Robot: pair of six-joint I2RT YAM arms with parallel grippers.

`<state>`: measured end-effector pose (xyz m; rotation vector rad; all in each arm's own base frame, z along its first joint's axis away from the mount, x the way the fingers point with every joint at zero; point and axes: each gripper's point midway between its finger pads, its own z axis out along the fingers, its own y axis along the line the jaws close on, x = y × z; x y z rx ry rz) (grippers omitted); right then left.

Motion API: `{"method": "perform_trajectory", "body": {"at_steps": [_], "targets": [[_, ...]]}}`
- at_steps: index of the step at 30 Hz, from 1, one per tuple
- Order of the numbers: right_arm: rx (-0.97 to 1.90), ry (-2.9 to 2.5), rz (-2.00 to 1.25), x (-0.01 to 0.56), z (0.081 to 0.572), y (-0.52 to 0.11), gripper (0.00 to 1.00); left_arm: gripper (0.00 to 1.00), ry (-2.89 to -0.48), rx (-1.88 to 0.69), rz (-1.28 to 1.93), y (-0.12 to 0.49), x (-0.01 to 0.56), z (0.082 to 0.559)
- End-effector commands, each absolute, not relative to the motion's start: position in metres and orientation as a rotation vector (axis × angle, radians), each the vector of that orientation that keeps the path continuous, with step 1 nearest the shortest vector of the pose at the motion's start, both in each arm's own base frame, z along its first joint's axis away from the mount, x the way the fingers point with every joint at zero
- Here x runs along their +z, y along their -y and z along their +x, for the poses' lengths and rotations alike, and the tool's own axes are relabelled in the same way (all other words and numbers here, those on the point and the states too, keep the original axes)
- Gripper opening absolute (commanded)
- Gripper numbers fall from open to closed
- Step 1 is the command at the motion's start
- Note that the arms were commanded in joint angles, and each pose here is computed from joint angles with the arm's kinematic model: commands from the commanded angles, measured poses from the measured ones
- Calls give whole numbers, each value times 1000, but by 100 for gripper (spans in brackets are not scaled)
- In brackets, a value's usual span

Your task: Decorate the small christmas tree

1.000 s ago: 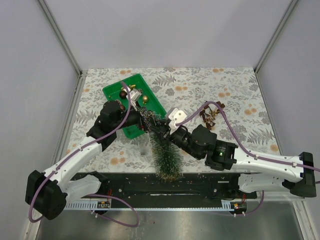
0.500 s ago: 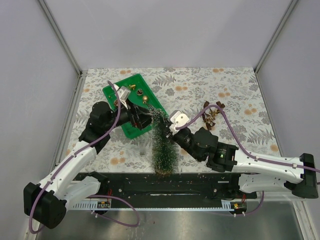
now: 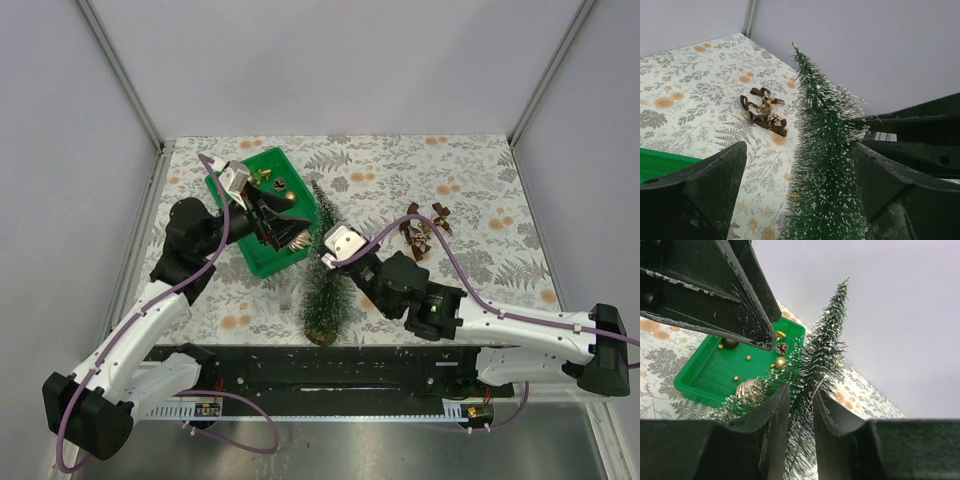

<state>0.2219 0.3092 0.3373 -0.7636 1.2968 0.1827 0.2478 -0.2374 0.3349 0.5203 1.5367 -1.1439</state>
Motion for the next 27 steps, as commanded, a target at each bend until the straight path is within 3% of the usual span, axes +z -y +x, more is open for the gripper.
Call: {"method": "perform_trajectory", "body": {"at_steps": [1,9,16,20,24,27], "targets": [[152,-1226,-716,372,228,-307,32,89,-1374,-1144,562,233,381,237],[117,-1190,-750,384,231,-313,30,88,-1364,-1157,554,229,385,230],[265,-1246,-705,393,218,-308,34,88,-1402,-1156,531,221,368,224],[380,-1298,-706,390,204,-303,42,88,-1425,-1162,516,216,358,220],[469,-1315,-669,398,195,-295,62,88,-1445,-1182,522,215,347,214],[507,-1314,-672,404,190,-295,66,88,-1463,-1205,534,216,338,209]]}}
